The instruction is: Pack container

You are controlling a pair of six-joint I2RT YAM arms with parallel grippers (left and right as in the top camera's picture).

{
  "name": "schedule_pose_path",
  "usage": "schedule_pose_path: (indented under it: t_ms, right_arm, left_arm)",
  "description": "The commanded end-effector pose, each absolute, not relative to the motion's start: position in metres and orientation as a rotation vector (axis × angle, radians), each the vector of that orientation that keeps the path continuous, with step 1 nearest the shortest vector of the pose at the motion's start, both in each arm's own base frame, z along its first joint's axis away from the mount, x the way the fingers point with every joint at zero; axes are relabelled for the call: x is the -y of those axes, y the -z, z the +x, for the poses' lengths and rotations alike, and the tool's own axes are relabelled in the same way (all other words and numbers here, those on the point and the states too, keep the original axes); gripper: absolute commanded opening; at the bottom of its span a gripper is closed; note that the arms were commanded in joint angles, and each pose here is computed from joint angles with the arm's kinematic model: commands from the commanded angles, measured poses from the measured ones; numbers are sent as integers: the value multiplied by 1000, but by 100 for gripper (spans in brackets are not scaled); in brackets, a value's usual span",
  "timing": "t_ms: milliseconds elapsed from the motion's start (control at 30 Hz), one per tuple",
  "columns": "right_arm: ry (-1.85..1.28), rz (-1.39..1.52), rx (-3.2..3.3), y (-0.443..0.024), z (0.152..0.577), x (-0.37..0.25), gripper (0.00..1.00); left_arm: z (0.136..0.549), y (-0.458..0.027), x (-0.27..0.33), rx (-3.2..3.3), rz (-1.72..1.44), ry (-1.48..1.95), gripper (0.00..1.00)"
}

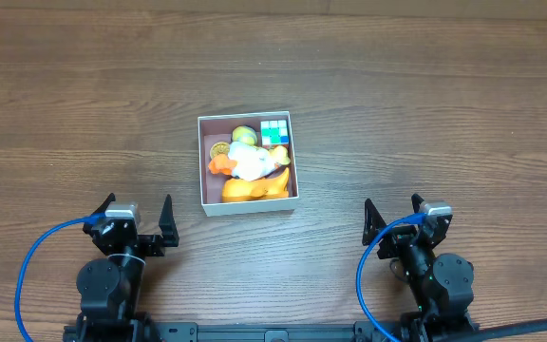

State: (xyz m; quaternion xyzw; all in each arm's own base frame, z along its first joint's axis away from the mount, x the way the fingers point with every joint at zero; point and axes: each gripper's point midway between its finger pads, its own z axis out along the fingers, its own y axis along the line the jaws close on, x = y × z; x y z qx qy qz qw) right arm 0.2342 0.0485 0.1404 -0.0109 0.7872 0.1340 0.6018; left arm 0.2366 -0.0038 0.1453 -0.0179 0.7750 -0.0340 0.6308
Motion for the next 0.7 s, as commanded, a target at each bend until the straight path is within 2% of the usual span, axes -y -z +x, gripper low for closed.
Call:
schedule_pose_path:
  t_ms: [0, 667]
  right_arm:
    - [-250, -33, -1806, -142, 236, -41, 100]
    - [-228, 8, -1737, -157, 235, -31, 100]
  left_arm:
    - [236, -146, 5, -1768, -12, 67, 100]
    - [236, -146, 5, -1768, -12, 67, 100]
